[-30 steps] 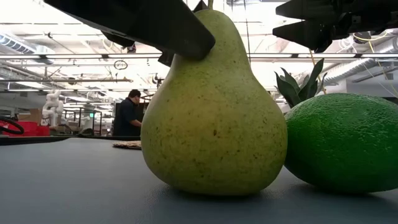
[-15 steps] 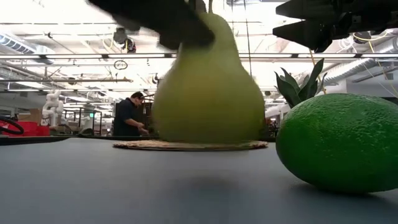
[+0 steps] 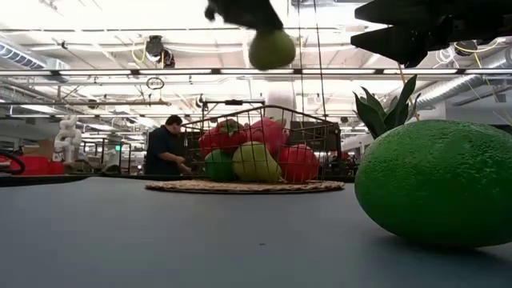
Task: Build produce basket
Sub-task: Put the green pear into the gold wire basket, then put the green lime into the gold wire basket, then put the top right red apple into the gold wire basket
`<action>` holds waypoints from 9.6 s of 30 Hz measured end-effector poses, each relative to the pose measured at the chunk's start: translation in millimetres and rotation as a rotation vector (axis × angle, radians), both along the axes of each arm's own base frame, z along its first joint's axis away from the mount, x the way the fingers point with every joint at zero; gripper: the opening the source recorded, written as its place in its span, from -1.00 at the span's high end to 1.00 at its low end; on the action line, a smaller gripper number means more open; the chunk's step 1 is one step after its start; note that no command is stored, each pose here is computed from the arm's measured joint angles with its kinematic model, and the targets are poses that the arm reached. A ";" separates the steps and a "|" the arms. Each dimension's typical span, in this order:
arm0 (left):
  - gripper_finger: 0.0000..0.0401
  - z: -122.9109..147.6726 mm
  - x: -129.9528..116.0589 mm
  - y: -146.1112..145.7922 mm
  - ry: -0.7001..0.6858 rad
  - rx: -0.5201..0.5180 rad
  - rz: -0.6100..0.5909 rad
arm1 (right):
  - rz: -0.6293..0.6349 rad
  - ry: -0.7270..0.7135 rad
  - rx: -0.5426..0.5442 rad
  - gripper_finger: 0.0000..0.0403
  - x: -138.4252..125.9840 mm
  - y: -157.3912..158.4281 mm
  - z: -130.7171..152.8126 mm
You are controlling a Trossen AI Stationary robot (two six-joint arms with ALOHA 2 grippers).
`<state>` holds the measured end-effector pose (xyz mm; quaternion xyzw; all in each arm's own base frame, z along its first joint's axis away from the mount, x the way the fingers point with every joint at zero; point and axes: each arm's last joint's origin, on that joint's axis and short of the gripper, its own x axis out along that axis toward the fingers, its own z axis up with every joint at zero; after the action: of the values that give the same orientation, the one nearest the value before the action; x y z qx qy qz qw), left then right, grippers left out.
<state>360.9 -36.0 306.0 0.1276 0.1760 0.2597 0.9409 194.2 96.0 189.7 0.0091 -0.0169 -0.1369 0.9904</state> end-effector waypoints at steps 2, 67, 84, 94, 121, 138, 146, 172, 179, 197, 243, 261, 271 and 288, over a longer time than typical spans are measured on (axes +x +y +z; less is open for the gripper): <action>0.08 -2.1 7.0 30.8 -0.043 -0.036 0.064 | 0.000 0.000 0.000 -0.55 0.0 0.0 0.1; -0.49 -155.4 37.8 -167.4 0.009 -0.480 -0.649 | 0.144 0.026 0.197 -0.55 -6.8 15.5 -8.3; -0.64 -190.3 33.8 -180.0 0.090 -0.525 -0.638 | 0.202 0.067 0.219 -0.55 -12.0 30.4 -18.7; -0.50 -211.5 39.9 -178.7 0.084 -0.376 -0.714 | 0.202 0.069 0.201 -0.55 -12.0 30.4 -18.4; -0.32 -143.4 43.4 -137.1 0.135 -0.188 -0.711 | 0.209 0.012 0.155 -0.55 -11.5 30.4 -10.5; -0.35 -26.1 7.3 25.1 0.270 0.043 -0.269 | 0.179 0.135 0.016 -0.55 -9.8 26.1 -22.5; -0.29 -26.8 -10.8 144.0 0.284 -0.028 0.035 | -0.010 0.172 -0.051 -0.55 -4.7 11.5 -26.2; -0.81 -30.6 -11.3 155.8 0.151 -0.365 -0.222 | -0.038 0.059 -0.066 -0.55 -11.0 2.4 3.8; -0.71 -21.1 18.2 78.1 0.031 -0.288 -0.472 | 0.003 -0.003 0.017 -0.55 -19.1 6.5 14.0; -0.70 -117.8 121.6 -2.1 -0.222 -0.298 -0.762 | -0.085 -0.379 0.016 -0.55 -65.9 -19.9 89.4; -0.90 -237.5 236.5 -11.8 -0.172 -0.316 -0.806 | -0.049 -0.358 0.050 -0.55 -63.4 -19.1 85.4; -0.44 -101.9 211.2 -14.7 0.109 -0.095 -0.665 | -0.041 -0.336 0.030 -0.55 -62.5 -17.7 83.4; -0.41 -20.3 161.8 49.1 0.332 -0.024 -0.330 | 0.175 -0.432 0.041 -0.55 -63.8 -11.0 87.0; -0.42 4.6 114.0 143.2 0.477 -0.158 -0.109 | 0.169 -0.411 -0.014 -0.55 -66.0 -8.0 86.7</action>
<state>474.9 107.2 310.6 0.1205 0.4058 0.1567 0.8923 128.2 88.0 276.4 0.0315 -0.2187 -0.0485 0.9741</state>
